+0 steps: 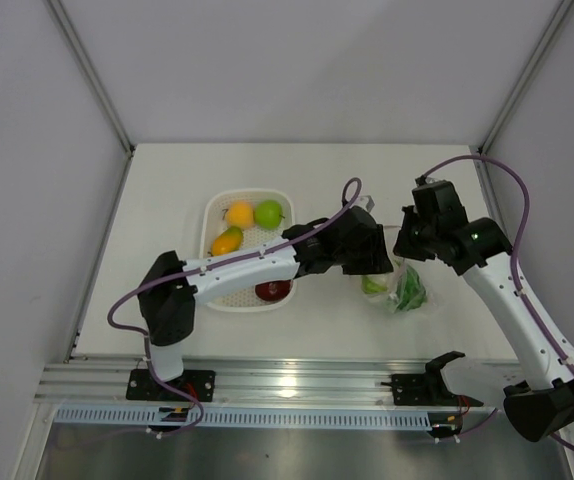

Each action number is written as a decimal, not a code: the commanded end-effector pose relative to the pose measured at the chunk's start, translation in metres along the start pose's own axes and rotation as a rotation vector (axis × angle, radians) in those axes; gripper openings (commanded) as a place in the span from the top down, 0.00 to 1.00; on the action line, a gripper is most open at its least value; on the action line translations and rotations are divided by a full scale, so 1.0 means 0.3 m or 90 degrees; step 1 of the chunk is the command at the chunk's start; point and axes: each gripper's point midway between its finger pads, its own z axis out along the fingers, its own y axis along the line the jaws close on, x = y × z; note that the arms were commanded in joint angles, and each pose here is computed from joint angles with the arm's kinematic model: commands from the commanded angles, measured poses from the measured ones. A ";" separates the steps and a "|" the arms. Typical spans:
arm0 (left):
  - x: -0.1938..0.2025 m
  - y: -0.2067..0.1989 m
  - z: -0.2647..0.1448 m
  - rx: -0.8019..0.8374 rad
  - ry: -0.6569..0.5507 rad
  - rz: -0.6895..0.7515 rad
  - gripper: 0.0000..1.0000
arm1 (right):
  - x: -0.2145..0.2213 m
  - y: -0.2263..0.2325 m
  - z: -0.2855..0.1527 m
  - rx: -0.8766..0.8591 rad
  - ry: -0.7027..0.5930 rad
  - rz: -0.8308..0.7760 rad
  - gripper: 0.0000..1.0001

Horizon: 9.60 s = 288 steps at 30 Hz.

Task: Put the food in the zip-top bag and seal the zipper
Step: Place the fake vegetable in the zipper food storage bag, then adjust the zipper on the food storage bag, then pick up the fake fruit from the bin.

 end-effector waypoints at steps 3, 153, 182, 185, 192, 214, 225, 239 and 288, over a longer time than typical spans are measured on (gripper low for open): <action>-0.102 -0.200 -0.128 0.163 -0.050 -0.018 0.96 | -0.082 0.041 -0.065 -0.038 -0.059 0.013 1.00; -0.174 -0.175 -0.450 0.295 0.026 0.082 0.99 | -0.268 -0.116 -0.300 0.029 -0.207 -0.024 1.00; -0.245 -0.204 -0.379 0.264 0.002 0.116 0.99 | -0.206 -0.165 -0.219 0.059 -0.165 -0.038 1.00; -0.215 -0.229 -0.440 0.276 -0.030 0.131 0.99 | -0.246 -0.129 -0.326 0.024 -0.216 -0.029 1.00; -0.163 -0.086 -0.243 0.219 0.079 0.064 0.99 | -0.088 -0.180 -0.042 0.050 -0.076 -0.035 1.00; -0.082 -0.048 -0.192 0.206 0.102 0.087 0.99 | -0.100 -0.174 -0.129 0.037 -0.123 -0.022 1.00; -0.063 -0.048 -0.240 0.237 0.134 0.108 0.99 | -0.082 -0.163 -0.109 0.036 -0.068 -0.028 1.00; -0.152 -0.173 -0.429 0.291 -0.030 0.190 1.00 | -0.226 -0.145 -0.290 0.031 -0.207 -0.027 1.00; 0.066 0.726 -0.438 -0.154 0.035 -0.117 0.01 | -0.066 -0.088 -0.108 -0.047 -0.058 -0.051 1.00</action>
